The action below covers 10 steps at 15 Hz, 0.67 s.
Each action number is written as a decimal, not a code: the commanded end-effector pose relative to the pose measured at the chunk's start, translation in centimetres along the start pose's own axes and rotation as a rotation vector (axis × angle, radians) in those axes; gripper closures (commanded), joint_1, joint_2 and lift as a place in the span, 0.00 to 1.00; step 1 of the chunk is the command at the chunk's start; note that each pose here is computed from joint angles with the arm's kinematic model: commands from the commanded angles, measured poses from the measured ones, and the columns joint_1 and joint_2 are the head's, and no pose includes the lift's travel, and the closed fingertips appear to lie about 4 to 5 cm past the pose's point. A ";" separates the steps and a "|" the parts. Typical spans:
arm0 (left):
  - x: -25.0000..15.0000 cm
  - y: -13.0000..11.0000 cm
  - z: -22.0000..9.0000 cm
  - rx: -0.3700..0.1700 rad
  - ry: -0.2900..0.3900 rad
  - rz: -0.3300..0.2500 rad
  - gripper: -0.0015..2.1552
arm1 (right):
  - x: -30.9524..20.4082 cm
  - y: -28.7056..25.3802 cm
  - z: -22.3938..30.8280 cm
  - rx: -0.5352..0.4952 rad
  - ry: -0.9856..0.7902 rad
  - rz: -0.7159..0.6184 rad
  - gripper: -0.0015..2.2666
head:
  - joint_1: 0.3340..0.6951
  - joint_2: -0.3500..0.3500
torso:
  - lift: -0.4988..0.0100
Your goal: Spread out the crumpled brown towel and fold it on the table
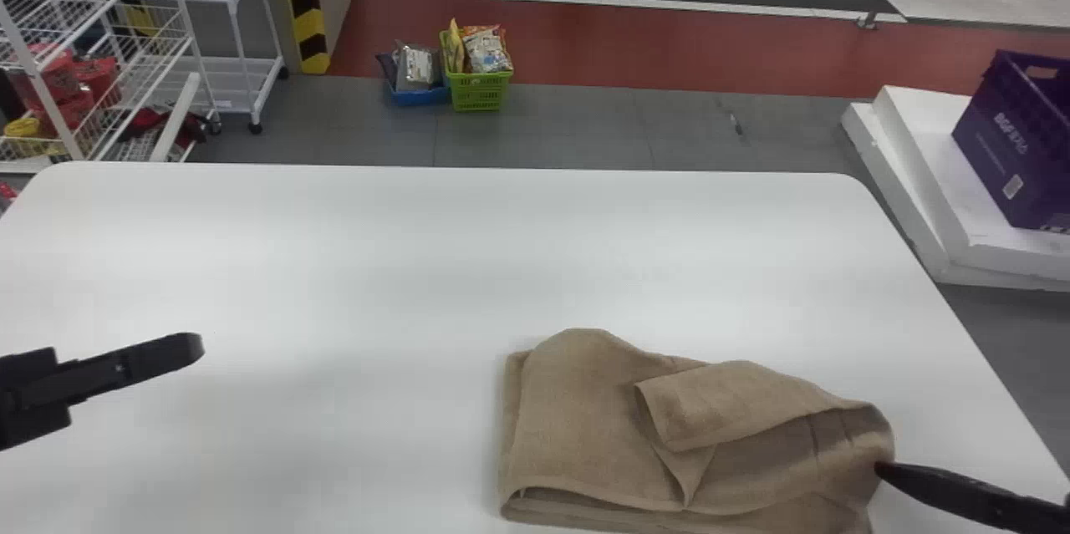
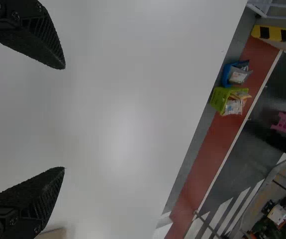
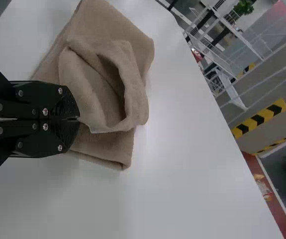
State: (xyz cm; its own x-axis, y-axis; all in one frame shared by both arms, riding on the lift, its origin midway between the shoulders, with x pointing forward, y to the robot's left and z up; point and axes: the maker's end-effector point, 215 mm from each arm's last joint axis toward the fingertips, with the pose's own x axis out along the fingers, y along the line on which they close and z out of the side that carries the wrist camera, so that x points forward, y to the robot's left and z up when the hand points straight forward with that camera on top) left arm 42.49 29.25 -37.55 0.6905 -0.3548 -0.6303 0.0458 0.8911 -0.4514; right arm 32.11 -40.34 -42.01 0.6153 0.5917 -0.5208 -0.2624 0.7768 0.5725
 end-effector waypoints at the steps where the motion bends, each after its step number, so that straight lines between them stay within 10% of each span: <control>1: -0.1 0.0 -0.2 -0.003 0.003 -0.001 0.04 | -0.1 -1.1 -0.5 0.022 0.017 -0.023 0.65 | 1.00 0.26 | 0.73; 4: -0.1 0.1 -0.7 -0.007 0.010 0.000 0.04 | 0.2 -2.1 -0.9 0.007 0.051 -0.050 0.58 | 1.00 0.24 | 0.73; 6: -0.2 0.1 -0.7 -0.006 0.009 0.001 0.04 | 0.0 -1.6 0.0 -0.026 0.041 -0.062 0.08 | 1.00 0.23 | 0.73; 7: -0.2 0.2 -0.6 -0.005 0.008 0.002 0.04 | -0.7 -0.8 1.3 -0.040 -0.005 -0.057 0.00 | 1.00 0.23 | 0.73; 10: -0.2 0.1 -0.1 -0.002 -0.001 0.000 0.04 | -2.7 2.9 5.0 -0.012 -0.164 0.007 0.02 | 1.00 0.23 | 0.73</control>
State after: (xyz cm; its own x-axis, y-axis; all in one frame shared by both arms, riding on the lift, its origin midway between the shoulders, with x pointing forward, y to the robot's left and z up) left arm 42.23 29.33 -37.56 0.6905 -0.3547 -0.6304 0.0459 0.8912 -0.4513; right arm 33.31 -41.34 -38.40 0.6891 0.5386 -0.4848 -0.2696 0.8115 0.5184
